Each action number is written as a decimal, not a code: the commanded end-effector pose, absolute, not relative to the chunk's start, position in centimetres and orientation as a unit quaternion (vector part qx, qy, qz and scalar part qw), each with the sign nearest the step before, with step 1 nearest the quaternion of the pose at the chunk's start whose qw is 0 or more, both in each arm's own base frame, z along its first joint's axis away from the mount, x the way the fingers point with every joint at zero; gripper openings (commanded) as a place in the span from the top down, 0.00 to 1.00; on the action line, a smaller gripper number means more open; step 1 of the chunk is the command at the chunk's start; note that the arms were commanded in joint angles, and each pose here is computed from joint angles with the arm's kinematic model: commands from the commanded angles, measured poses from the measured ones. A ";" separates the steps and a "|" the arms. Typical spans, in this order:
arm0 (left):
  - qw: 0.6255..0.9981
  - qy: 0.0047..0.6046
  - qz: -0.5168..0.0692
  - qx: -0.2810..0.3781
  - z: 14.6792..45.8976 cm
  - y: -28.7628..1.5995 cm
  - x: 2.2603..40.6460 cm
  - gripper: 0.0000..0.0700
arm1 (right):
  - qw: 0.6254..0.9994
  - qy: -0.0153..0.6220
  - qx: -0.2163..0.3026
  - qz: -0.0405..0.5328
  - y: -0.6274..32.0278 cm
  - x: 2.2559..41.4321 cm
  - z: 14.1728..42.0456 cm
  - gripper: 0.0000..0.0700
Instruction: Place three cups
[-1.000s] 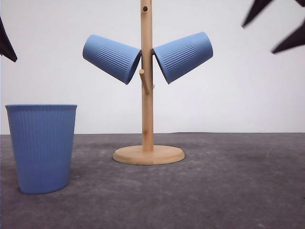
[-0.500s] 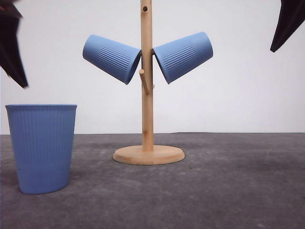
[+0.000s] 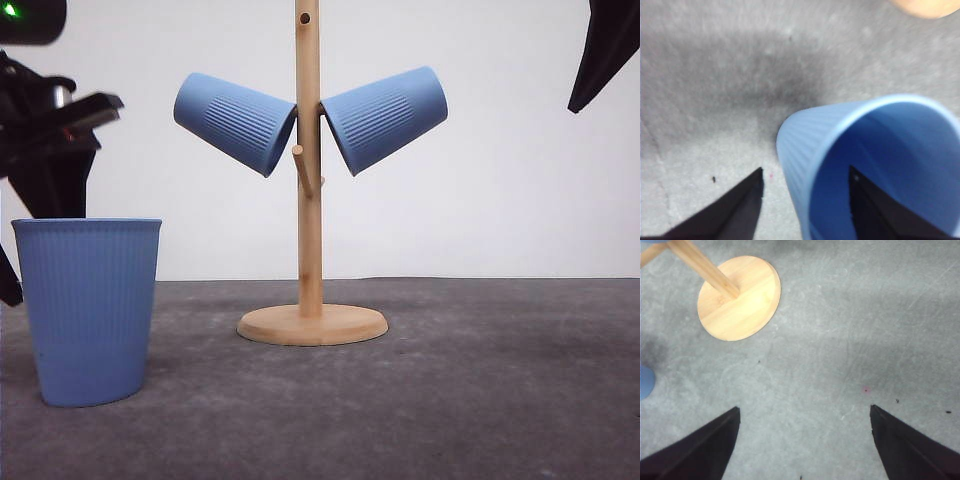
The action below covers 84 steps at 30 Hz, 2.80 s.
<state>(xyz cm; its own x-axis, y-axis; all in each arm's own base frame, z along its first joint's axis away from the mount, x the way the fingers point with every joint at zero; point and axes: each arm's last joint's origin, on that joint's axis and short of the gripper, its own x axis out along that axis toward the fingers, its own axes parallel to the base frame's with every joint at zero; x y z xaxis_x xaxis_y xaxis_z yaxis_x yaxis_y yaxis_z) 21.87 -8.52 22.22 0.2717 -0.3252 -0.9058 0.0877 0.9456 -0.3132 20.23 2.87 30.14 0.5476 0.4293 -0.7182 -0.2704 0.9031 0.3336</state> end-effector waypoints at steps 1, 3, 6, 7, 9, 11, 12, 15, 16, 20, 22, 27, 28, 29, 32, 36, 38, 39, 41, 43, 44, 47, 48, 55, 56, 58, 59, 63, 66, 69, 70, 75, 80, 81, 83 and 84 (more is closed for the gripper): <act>0.793 0.585 -0.135 -0.101 22.5 -8.8 22.2 0.80 | 0.873 0.432 0.076 0.212 3.1 20.4 30.1 0.27; 0.793 0.583 -0.143 -0.104 22.5 -8.8 22.3 0.96 | 0.871 0.435 0.066 0.221 3.4 20.3 30.1 0.27; 0.789 0.582 -0.161 -0.115 22.9 -9.0 22.3 1.00 | 0.866 0.436 0.046 0.242 4.0 20.1 30.0 0.27; 0.786 0.584 -0.167 -0.118 23.1 -9.0 22.3 1.00 | 0.862 0.437 0.039 0.253 4.2 20.0 30.0 0.27; 0.780 0.586 -0.184 -0.120 23.7 -9.1 22.4 1.00 | 0.854 0.437 0.026 0.281 4.8 19.8 29.9 0.27; 0.775 0.587 -0.199 -0.123 24.3 -9.2 22.4 1.00 | 0.842 0.432 0.019 0.323 5.5 19.5 30.0 0.27; 0.772 0.587 -0.209 -0.124 24.7 -9.3 22.4 1.00 | 0.833 0.428 0.017 0.349 5.9 19.3 30.0 0.27; 0.760 0.587 -0.246 -0.135 25.9 -9.5 22.4 1.00 | 0.806 0.415 0.011 0.421 7.2 18.8 30.1 0.27; 0.753 0.586 -0.263 -0.142 26.3 -9.6 22.4 1.00 | 0.798 0.412 0.007 0.439 7.7 18.6 30.1 0.27; 0.717 0.578 -0.343 -0.186 27.3 -10.2 22.3 1.00 | 0.772 0.397 -0.022 0.496 9.6 17.8 30.2 0.26; 0.697 0.575 -0.379 -0.201 27.7 -10.6 22.2 1.00 | 0.761 0.386 -0.037 0.520 10.6 17.3 30.3 0.19; 0.670 0.564 -0.433 -0.213 28.2 -12.0 21.8 1.00 | 0.742 0.353 -0.061 0.566 12.7 16.5 30.7 0.09; 0.666 0.560 -0.443 -0.216 28.3 -12.3 21.8 1.00 | 0.739 0.347 -0.065 0.574 13.1 16.3 30.8 0.09; 0.662 0.556 -0.452 -0.219 28.5 -12.6 21.8 1.00 | 0.736 0.342 -0.068 0.581 13.4 16.1 30.8 0.09; 0.658 0.543 -0.471 -0.226 28.8 -13.5 21.8 1.00 | 0.726 0.332 -0.076 0.597 14.2 15.6 30.9 0.09; 0.647 0.526 -0.498 -0.238 29.4 -14.6 21.8 1.00 | 0.719 0.325 -0.083 0.609 14.8 15.2 31.0 0.09; 0.643 0.521 -0.506 -0.242 29.6 -15.1 21.8 1.00 | 0.719 0.325 -0.085 0.608 15.1 15.1 31.0 0.09; 0.641 0.520 -0.509 -0.243 29.7 -15.3 21.7 1.00 | 0.720 0.324 -0.087 0.607 15.3 15.1 30.9 0.09; 0.639 0.519 -0.514 -0.242 29.8 -15.5 21.6 1.00 | 0.722 0.325 -0.092 0.604 15.4 15.0 30.9 0.11; 0.637 0.520 -0.517 -0.239 29.7 -15.8 21.4 1.00 | 0.722 0.328 -0.095 0.602 15.5 15.0 30.8 0.15; 0.636 0.521 -0.517 -0.238 29.7 -15.8 21.4 1.00 | 0.721 0.329 -0.095 0.602 15.6 15.0 30.8 0.18; 0.634 0.522 -0.520 -0.236 29.7 -16.0 21.3 1.00 | 0.721 0.328 -0.096 0.603 15.6 15.0 30.8 0.29; 0.634 0.522 -0.520 -0.236 29.7 -16.0 21.3 1.00 | 0.721 0.328 -0.096 0.603 15.6 15.0 30.8 0.31; 0.634 0.522 -0.520 -0.236 29.7 -16.0 21.3 1.00 | 0.721 0.329 -0.095 0.603 15.6 15.0 30.8 0.41; 0.634 0.522 -0.520 -0.236 29.7 -16.0 21.3 1.00 | 0.721 0.329 -0.095 0.603 15.6 15.0 30.8 0.43; 0.634 0.522 -0.520 -0.236 29.7 -16.0 21.3 1.00 | 0.721 0.329 -0.095 0.603 15.6 15.0 30.8 0.43; 0.634 0.522 -0.520 -0.236 29.7 -16.0 21.3 1.00 | 0.721 0.329 -0.095 0.603 15.6 15.0 30.8 0.44; 0.634 0.522 -0.520 -0.236 29.7 -16.0 21.3 1.00 | 0.721 0.329 -0.095 0.603 15.6 15.0 30.8 0.49; 0.634 0.522 -0.520 -0.236 29.7 -16.0 21.3 0.99 | 0.720 0.329 -0.094 0.604 15.6 15.0 30.8 0.49; 0.634 0.522 -0.520 -0.236 29.7 -16.0 21.3 0.87 | 0.719 0.333 -0.095 0.603 15.6 14.9 30.7 0.49; 0.634 0.522 -0.520 -0.236 29.7 -16.0 21.3 0.80 | 0.718 0.337 -0.094 0.602 15.5 14.9 30.7 0.49; 0.639 0.519 -0.513 -0.242 29.7 -15.5 21.6 0.49 | 0.715 0.360 -0.093 0.593 14.8 14.7 30.5 0.49; 0.651 0.514 -0.501 -0.250 29.7 -14.6 22.2 0.37 | 0.716 0.374 -0.089 0.583 13.9 14.3 30.7 0.49; 0.654 0.511 -0.497 -0.252 29.7 -14.3 22.4 0.37 | 0.716 0.378 -0.088 0.580 13.7 14.2 30.7 0.49; 0.661 0.507 -0.491 -0.255 29.7 -13.7 22.7 0.37 | 0.716 0.386 -0.085 0.576 13.2 13.9 30.8 0.49; 0.664 0.506 -0.487 -0.258 29.7 -13.4 22.9 0.36 | 0.715 0.389 -0.083 0.574 13.0 13.8 30.8 0.49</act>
